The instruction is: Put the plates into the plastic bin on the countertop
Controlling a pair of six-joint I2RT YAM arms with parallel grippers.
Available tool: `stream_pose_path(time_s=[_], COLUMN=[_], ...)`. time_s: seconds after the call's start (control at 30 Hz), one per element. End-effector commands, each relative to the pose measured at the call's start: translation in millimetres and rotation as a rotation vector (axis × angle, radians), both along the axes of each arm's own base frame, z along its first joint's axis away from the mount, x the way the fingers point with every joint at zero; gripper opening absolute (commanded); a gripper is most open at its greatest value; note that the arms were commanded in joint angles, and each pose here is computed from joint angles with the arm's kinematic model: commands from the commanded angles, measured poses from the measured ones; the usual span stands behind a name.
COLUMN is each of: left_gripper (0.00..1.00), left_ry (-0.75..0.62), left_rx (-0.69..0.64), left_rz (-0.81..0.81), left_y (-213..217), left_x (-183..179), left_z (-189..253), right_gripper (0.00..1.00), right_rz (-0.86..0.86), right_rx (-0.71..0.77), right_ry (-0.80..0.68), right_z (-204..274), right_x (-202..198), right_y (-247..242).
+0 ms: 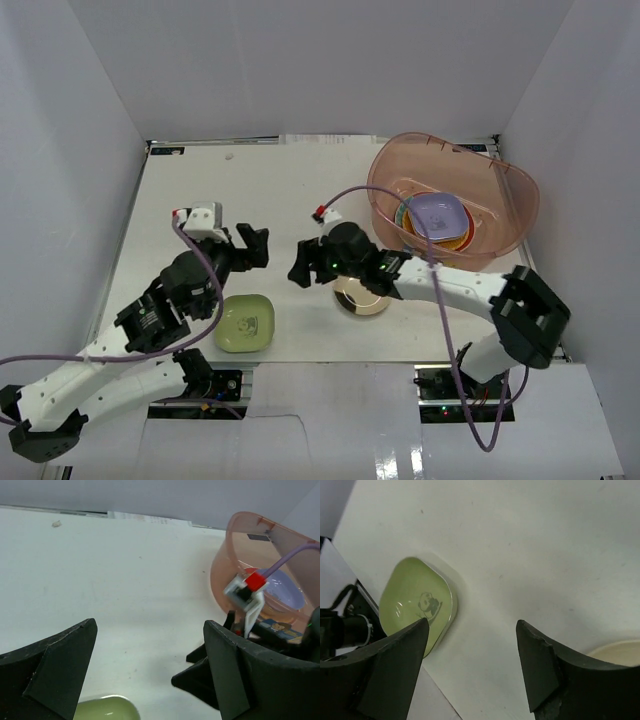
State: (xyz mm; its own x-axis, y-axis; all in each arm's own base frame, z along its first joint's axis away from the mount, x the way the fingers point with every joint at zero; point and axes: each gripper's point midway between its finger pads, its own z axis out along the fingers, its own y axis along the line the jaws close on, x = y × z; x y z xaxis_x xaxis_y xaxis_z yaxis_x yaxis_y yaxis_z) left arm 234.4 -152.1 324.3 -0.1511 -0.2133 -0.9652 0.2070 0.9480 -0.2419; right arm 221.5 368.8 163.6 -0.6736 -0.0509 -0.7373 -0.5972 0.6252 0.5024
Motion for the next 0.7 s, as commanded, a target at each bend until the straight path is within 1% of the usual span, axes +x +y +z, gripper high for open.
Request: stream_pose_path(time_s=[0.0,0.03,0.07,0.13,0.17,0.2,0.23,0.3,0.33,0.4,0.43,0.47,0.5,0.53,0.57,0.6,0.63,0.67], left_gripper=[0.98,0.98,0.98,0.98,0.98,0.98,0.98,0.98,0.98,0.98,0.98,0.98,0.98,0.98,0.98,0.98,0.98,0.98], left_ry=[0.025,0.024,0.022,0.021,0.016,0.017,0.022,0.022,0.030,0.038,0.049,0.054,0.057,0.059,0.055,0.054,0.052,0.048], left_rx=[-0.019,-0.017,-0.013,0.002,0.000,0.010,0.018,0.034,0.045,0.057,0.061,0.059,0.056,0.052,0.041,0.039,0.033,0.025], left_rz=[0.103,0.110,0.119,0.135,0.131,0.123,0.106,0.084,0.064,0.046,0.032,0.021,0.014,0.008,0.002,-0.002,-0.007,-0.019], left_y=[40.5,44.1,47.3,51.5,50.1,48.5,44.3,38.5,33.9,29.7,27.4,25.9,25.0,24.4,25.2,25.2,25.0,24.3], left_x=[-13.5,-14.9,-15.6,-15.5,-14.9,-14.5,-14.1,-12.5,-12.0,-9.8,-8.8,-8.6,-8.2,-8.1,-8.3,-8.3,-8.5,-9.4], left_z=[-20.1,-23.0,-26.0,-36.2,-36.9,-38.9,-42.2,-45.2,-49.3,-53.5,-57.2,-58.6,-59.3,-59.6,-57.7,-57.5,-56.7,-55.0], right_gripper=[0.77,0.77,0.77,0.76,0.75,0.74,0.73,0.70,0.67,0.59,0.48,0.41,0.23,0.16,0.11,0.08,0.08,0.08], right_rz=[-0.027,-0.027,-0.011,-0.014,-0.008,-0.009,-0.003,0.011,0.017,0.022,0.022,0.022,0.001,-0.013,-0.032,-0.052,-0.088,-0.110], right_rx=[0.011,-0.006,-0.047,-0.063,-0.088,-0.092,-0.104,-0.090,-0.095,-0.100,-0.103,-0.100,-0.102,-0.092,-0.085,-0.078,-0.056,-0.049], right_ry=[-0.022,-0.012,0.025,0.039,0.078,0.099,0.125,0.169,0.181,0.198,0.202,0.202,0.193,0.180,0.164,0.140,0.085,0.059], right_z=[-9.9,-18.7,-40.6,-51.1,-68.6,-73.9,-85.3,-92.8,-98.4,-103.0,-106.9,-107.2,-107.7,-101.9,-96.7,-89.2,-68.8,-58.1], right_x=[-10.7,-14.1,-27.6,-33.8,-41.7,-44.4,-48.3,-53.6,-54.0,-55.9,-54.7,-54.1,-49.5,-46.1,-40.1,-33.0,-15.0,-4.4], right_y=[45.5,52.9,63.0,74.2,78.9,81.9,85.1,91.9,96.9,102.1,105.7,107.5,107.0,107.3,105.0,102.6,95.7,89.0])
